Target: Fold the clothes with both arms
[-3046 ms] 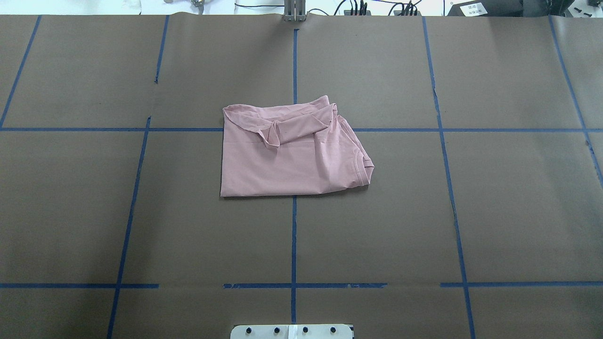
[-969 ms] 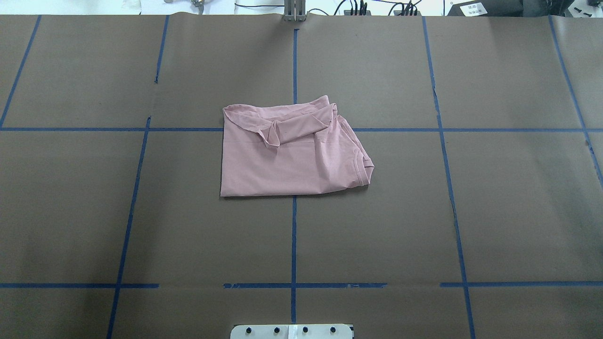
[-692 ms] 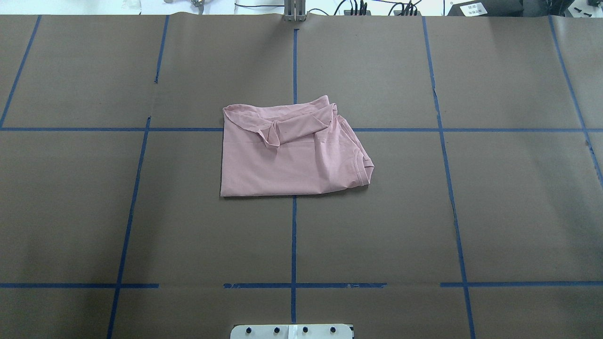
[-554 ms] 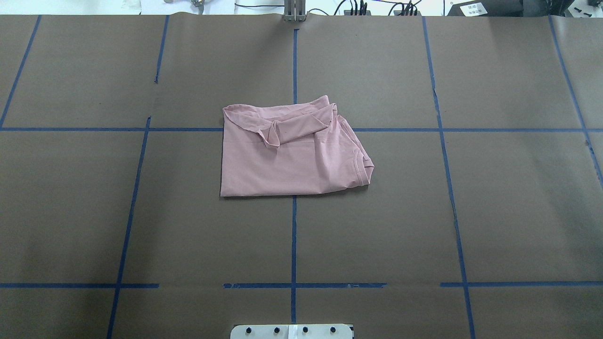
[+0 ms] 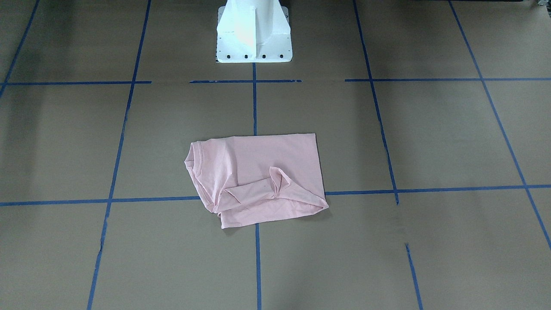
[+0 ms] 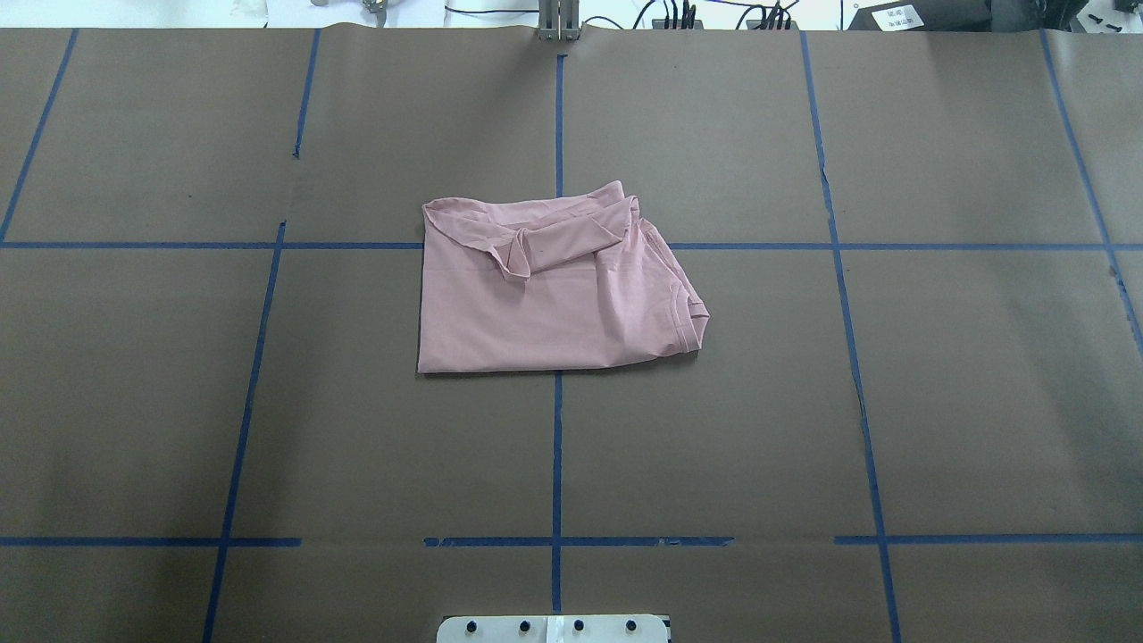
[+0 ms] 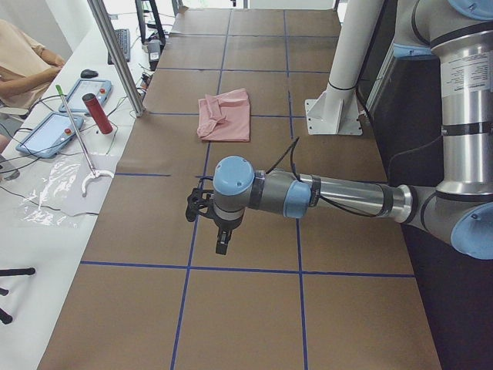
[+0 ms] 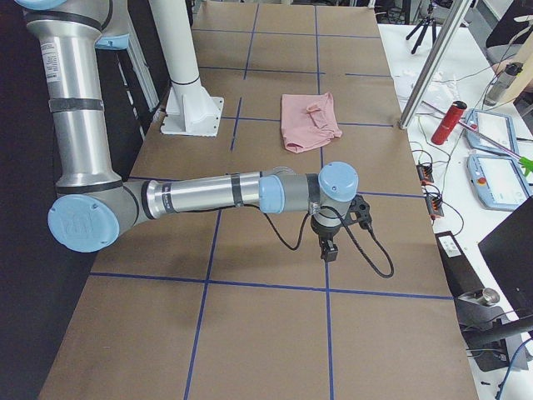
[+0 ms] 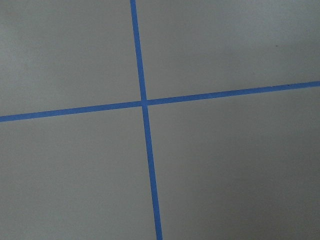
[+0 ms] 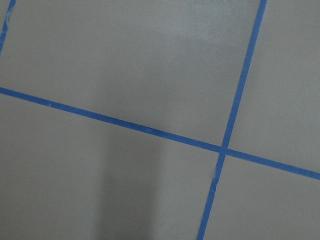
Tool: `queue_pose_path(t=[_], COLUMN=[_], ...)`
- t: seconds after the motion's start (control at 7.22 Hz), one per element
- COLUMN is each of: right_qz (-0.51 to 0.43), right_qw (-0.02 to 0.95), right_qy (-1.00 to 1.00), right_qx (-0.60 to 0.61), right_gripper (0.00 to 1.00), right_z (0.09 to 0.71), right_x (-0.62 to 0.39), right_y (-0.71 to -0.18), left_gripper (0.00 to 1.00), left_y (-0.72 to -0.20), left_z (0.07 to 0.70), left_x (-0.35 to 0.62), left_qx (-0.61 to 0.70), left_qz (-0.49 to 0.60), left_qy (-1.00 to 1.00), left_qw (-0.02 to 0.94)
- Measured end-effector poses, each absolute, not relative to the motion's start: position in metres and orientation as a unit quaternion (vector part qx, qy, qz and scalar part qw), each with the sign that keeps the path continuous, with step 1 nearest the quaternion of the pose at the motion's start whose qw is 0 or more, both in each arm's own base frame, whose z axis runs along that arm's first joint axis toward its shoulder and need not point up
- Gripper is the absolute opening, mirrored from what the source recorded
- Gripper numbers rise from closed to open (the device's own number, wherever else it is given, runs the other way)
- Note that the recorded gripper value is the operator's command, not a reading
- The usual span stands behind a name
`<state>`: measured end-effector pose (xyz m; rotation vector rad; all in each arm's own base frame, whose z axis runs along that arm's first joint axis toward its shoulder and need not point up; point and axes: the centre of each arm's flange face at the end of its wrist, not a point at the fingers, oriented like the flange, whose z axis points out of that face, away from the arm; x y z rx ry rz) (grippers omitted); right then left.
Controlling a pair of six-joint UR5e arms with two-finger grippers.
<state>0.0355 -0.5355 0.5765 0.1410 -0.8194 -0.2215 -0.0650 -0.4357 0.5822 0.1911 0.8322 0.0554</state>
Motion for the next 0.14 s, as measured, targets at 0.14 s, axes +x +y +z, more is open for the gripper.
queue_pose_path(t=[0.14], right_qz=[-0.108], right_qw=[0.909], right_qy=[-0.397], right_qx=[0.071], right_gripper=[1.00], right_z=[0.5740], right_x=[0.0355], right_y=[-0.5353], left_gripper=[1.00], left_y=[-0.4358], left_z=[0.5823], left_x=[-0.0649], left_qx=[0.092], left_qz=[0.027], left_qy=[0.404], left_qw=[0.910])
